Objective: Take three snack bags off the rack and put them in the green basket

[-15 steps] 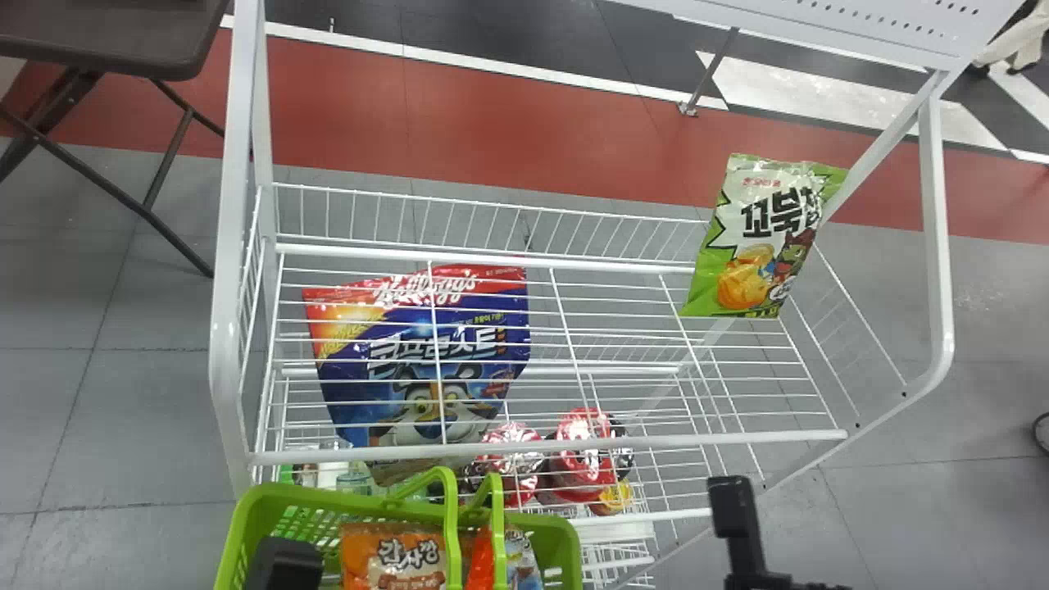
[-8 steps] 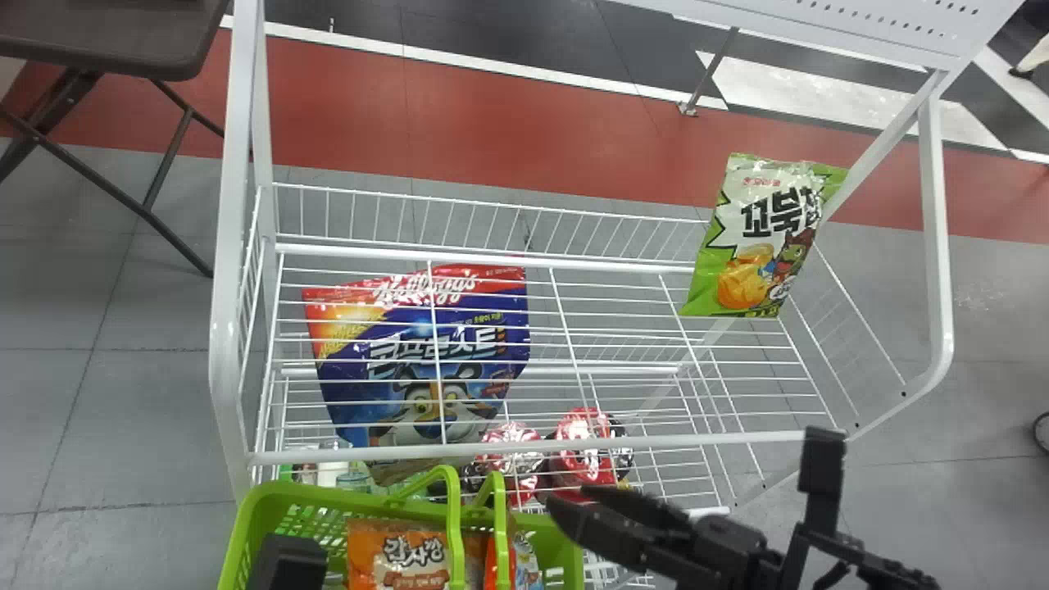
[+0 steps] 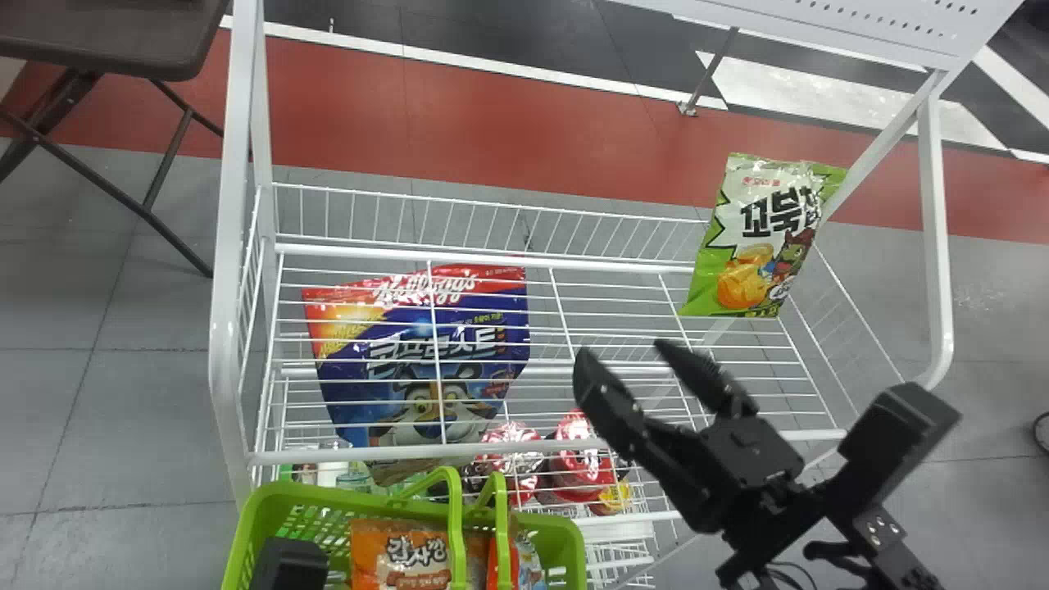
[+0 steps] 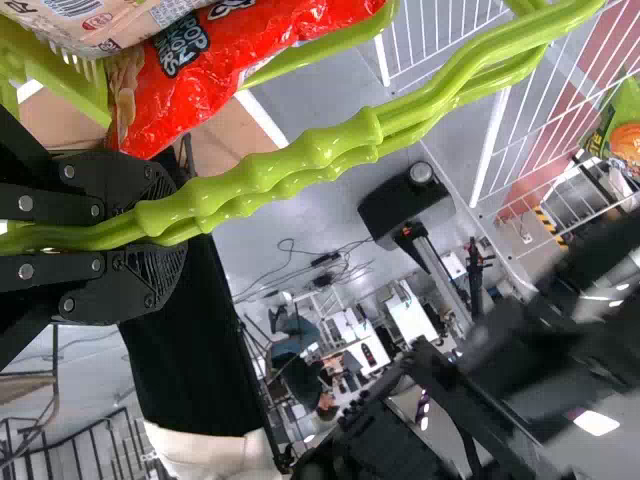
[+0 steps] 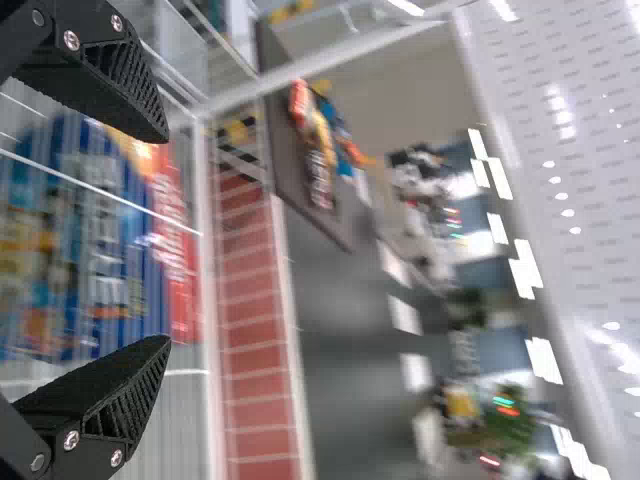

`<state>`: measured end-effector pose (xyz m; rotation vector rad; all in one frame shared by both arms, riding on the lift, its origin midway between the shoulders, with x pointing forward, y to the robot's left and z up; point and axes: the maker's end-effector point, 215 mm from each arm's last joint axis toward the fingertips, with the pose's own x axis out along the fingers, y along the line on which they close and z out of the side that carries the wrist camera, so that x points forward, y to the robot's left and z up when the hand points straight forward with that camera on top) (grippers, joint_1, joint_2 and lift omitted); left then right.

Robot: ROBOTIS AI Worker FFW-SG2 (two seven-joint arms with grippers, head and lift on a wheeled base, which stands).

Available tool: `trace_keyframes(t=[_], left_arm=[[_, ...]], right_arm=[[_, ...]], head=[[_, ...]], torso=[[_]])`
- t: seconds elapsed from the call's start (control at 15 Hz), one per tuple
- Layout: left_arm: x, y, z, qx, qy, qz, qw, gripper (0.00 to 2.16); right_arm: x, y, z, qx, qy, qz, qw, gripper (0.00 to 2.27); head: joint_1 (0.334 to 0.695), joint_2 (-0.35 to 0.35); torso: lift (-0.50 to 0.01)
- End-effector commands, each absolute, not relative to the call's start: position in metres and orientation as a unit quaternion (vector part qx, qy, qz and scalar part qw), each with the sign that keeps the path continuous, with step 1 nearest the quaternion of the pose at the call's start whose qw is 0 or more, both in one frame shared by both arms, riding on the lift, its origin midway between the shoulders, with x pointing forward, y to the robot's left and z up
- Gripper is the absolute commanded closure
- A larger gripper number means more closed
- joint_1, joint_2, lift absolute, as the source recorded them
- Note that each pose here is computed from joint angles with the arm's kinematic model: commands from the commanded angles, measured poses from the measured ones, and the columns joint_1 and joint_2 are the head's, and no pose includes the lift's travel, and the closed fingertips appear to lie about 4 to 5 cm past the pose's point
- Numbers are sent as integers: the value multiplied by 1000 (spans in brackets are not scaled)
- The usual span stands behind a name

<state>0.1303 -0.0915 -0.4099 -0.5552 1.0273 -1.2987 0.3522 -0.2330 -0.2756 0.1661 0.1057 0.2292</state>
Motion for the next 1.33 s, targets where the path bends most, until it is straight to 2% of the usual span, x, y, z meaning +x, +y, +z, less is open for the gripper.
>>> trace_keyframes(t=[0.0,0.33,1.27], left_arm=[[129,-91,-411,-241,450,-571,643,1467],[128,-89,-413,-240,450,-572,643,1467],[127,-88,-413,-241,450,-572,641,1467]], right_arm=[[347,-225,-236,56,-37,91,994,100],[342,-224,-258,72,-14,85,994,107],[343,-231,-259,84,-16,80,993,110]], head=[[695,-350],[695,-350],[695,-350]], torso=[[-26],[-26],[-26]])
